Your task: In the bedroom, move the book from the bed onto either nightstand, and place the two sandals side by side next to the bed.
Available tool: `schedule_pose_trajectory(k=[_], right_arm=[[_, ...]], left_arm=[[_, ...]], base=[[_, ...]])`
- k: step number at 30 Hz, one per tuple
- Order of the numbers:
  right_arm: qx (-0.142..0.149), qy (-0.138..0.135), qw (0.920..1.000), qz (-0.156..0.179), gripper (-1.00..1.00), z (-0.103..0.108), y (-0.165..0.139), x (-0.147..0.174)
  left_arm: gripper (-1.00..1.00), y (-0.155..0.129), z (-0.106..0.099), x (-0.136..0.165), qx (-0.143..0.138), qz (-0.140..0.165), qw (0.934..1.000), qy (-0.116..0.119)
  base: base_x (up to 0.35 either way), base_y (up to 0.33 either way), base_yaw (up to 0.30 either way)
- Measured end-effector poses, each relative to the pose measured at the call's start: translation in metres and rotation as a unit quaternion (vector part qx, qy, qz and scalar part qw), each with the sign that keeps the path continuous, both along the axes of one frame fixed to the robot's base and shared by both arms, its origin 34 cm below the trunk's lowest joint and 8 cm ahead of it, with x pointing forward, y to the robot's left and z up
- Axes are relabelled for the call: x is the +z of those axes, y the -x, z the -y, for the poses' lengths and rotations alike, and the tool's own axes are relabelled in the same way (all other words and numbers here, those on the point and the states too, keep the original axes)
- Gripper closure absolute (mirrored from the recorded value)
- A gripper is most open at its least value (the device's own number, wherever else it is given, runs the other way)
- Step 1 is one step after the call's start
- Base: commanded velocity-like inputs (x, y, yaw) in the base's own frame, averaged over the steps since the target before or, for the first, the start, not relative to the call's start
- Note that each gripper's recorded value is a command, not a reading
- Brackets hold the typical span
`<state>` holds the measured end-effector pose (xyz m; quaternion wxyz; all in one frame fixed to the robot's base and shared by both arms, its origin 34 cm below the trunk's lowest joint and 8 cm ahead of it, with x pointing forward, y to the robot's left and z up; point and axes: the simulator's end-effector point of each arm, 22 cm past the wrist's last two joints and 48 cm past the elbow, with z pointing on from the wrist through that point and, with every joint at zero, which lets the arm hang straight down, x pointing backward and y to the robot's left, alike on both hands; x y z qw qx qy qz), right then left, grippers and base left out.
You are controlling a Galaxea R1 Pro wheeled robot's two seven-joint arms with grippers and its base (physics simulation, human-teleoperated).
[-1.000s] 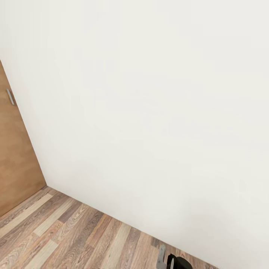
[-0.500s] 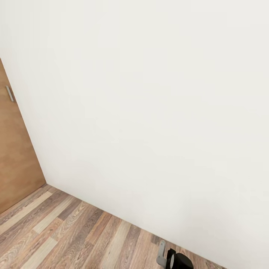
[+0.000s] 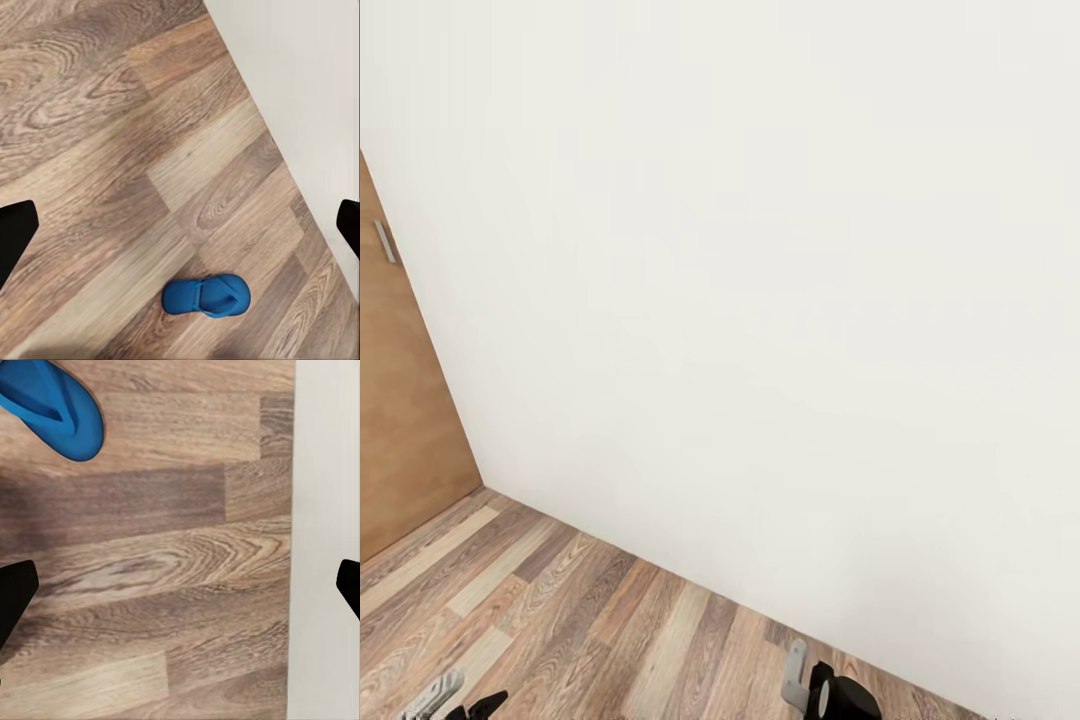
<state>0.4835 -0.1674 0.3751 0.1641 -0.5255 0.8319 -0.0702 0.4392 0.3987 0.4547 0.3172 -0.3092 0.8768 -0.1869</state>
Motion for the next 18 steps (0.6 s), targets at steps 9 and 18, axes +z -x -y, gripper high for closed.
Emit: schedule_pose_trajectory(k=[9, 18], right_arm=[[-0.002, 0.0, 1.0, 0.0, -1.0, 0.0, 0.004, -0.019], [-0.009, -0.002, 0.9998, 0.016, -1.0, 0.001, -0.001, -0.031]], left_arm=[[-1.0, -0.004, 0.01, -0.013, -0.008, 0.009, 0.9999, 0.009], [-1.0, 0.0, 0.007, -0.031, -0.009, 0.011, 0.9999, 0.007]], base=[[0.0, 0.0, 0.0], [0.0, 0.0, 0.0]])
